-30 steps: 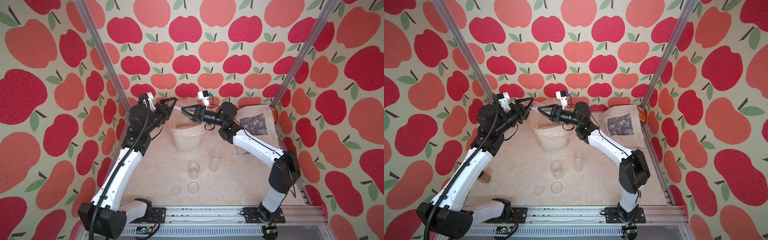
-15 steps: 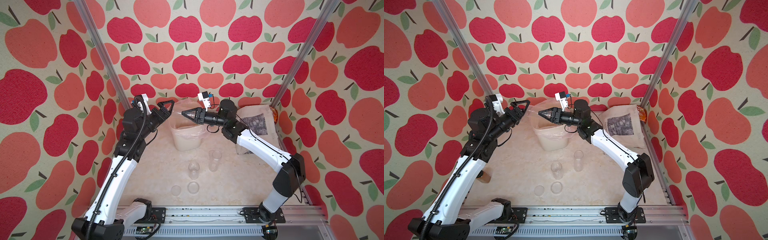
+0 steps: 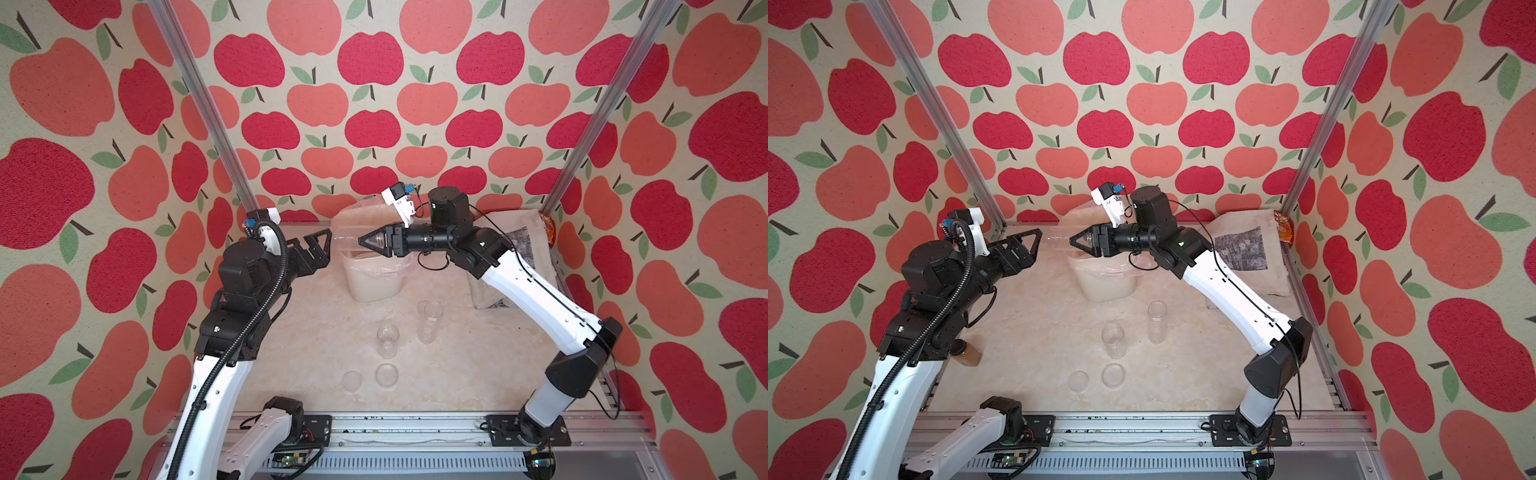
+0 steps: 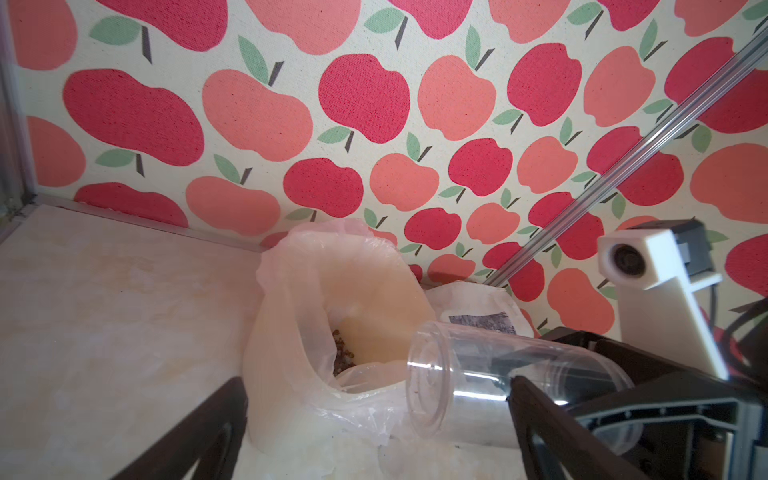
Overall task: Empty the moldy dried flower tea in the jars
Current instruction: Place the jar at the center of the board.
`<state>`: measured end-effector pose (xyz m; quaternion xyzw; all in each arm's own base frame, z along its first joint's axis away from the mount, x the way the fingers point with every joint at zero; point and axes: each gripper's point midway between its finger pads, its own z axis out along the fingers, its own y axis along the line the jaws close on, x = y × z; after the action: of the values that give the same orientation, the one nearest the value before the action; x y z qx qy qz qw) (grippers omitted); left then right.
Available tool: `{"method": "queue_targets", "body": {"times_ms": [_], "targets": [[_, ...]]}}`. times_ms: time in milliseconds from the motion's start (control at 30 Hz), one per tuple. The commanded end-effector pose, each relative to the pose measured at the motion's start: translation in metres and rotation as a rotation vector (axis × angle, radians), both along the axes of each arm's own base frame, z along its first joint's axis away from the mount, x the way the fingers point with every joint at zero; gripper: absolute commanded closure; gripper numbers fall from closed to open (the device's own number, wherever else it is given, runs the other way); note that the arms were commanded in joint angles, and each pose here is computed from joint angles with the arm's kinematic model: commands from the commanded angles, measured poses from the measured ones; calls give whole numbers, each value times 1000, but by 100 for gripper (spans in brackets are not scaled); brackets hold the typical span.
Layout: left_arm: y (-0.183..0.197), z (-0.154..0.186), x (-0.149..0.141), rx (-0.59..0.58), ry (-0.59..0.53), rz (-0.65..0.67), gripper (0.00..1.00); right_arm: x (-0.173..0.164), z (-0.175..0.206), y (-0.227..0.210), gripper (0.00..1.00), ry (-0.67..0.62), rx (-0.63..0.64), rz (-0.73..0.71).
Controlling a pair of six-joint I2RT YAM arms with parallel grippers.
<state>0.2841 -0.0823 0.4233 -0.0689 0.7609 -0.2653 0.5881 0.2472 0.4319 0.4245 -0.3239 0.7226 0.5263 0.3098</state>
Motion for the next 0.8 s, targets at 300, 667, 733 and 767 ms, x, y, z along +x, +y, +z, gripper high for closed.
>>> {"method": "queue_targets", "body": {"times_ms": [300,667,733,767], "targets": [[62,-67,-34,254,101,261,1,-48,-96,7,78,-155,-598,102],[81,-88,-50,266,129,349,0,-82,-154,21,74,-175,-804,187],[82,-91,-52,265,129,358,1,-87,-165,21,73,-181,-845,199],[83,-93,-53,267,128,360,0,-88,-170,21,73,-183,-864,201]]}}
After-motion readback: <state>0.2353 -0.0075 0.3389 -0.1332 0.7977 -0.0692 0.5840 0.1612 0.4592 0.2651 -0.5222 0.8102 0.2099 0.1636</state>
